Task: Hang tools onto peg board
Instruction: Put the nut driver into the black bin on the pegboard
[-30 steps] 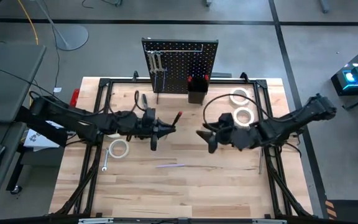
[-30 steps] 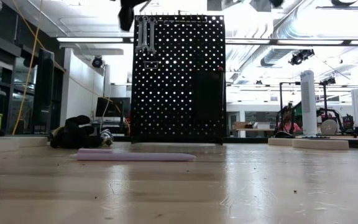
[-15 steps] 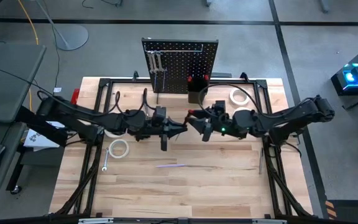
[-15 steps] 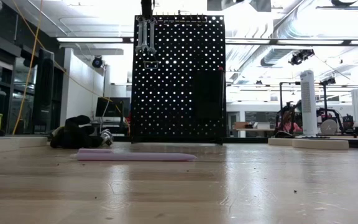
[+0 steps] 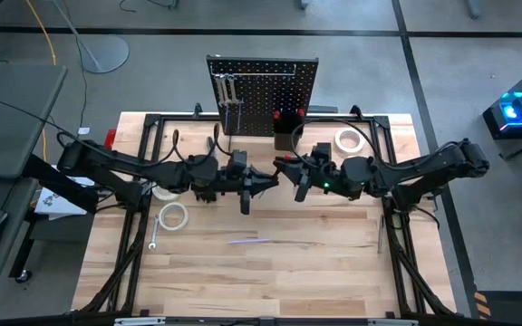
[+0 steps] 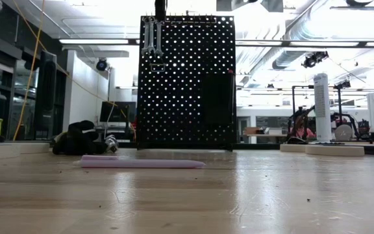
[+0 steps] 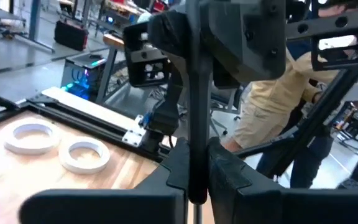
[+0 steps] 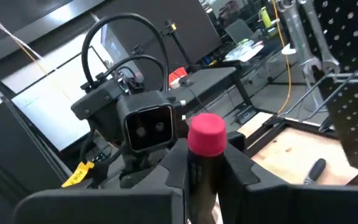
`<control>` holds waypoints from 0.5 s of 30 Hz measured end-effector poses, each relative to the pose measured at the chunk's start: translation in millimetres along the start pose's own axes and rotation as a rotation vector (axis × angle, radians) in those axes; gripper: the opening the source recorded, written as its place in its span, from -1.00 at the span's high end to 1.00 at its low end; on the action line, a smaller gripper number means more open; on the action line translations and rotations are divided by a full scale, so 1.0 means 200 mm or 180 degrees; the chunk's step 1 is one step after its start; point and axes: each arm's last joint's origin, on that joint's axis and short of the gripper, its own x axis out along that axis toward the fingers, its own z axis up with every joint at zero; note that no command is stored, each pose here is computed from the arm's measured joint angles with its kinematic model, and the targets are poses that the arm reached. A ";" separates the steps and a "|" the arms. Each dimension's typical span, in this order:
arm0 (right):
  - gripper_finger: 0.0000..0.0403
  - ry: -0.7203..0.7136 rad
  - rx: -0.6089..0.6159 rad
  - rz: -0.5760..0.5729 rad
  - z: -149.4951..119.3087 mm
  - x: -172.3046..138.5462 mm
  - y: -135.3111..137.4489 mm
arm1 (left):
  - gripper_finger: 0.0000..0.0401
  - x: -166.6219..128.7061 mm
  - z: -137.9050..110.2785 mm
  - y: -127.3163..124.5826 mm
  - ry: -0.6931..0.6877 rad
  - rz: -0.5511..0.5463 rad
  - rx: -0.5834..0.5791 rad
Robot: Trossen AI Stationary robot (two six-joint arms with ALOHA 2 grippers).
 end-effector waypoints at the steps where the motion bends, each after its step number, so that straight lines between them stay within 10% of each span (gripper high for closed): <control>1: 0.84 -0.0010 -0.0038 -0.0010 0.01 -0.01 0.00 | 0.83 0.00 0.01 0.01 -0.0019 0.0025 -0.0004; 15: 0.84 -0.0500 -0.0849 -0.1167 0.31 -0.15 -0.20 | 0.30 -0.19 -0.10 0.10 0.1248 0.0881 0.0224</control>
